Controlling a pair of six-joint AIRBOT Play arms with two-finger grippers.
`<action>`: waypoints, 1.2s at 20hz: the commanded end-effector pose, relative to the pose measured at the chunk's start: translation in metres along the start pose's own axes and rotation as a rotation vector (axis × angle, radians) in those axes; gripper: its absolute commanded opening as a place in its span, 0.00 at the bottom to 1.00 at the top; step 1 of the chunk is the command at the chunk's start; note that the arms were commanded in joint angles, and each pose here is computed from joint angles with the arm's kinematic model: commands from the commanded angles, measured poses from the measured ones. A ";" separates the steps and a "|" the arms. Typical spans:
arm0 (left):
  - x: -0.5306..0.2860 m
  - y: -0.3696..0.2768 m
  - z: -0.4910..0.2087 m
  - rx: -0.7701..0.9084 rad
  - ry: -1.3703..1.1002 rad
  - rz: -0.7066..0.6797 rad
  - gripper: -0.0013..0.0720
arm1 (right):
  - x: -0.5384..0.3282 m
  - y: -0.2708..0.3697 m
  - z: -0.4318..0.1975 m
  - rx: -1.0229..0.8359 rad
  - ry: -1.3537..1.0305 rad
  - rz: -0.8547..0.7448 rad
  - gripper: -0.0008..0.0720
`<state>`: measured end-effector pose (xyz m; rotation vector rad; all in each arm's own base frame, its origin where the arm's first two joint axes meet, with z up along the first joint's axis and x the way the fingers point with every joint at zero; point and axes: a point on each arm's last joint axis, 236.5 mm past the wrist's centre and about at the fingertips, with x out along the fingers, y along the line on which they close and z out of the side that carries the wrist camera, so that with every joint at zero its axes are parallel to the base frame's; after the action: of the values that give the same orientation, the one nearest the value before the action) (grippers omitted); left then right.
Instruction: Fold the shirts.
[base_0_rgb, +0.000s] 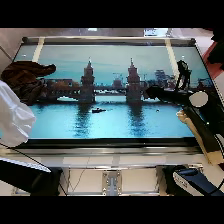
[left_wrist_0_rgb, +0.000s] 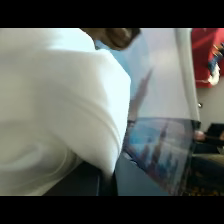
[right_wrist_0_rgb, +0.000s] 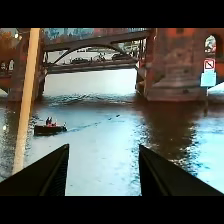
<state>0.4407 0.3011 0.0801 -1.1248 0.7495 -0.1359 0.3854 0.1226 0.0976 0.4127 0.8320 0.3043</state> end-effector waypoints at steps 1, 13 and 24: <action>0.013 -0.114 -0.031 0.161 0.092 -0.244 0.03 | 0.000 -0.004 0.014 -0.020 -0.058 -0.020 0.70; 0.264 -0.342 -0.359 0.866 0.493 -0.219 0.03 | -0.008 -0.044 0.041 -0.234 -0.153 -0.206 0.70; 0.302 -0.246 -0.677 1.421 0.994 -0.045 0.04 | -0.021 -0.082 0.053 -0.466 -0.140 -0.405 0.70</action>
<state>0.3718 -0.4391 0.0425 0.2447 1.0749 -1.0659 0.4193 0.0410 0.1043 -0.0891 0.6652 0.1093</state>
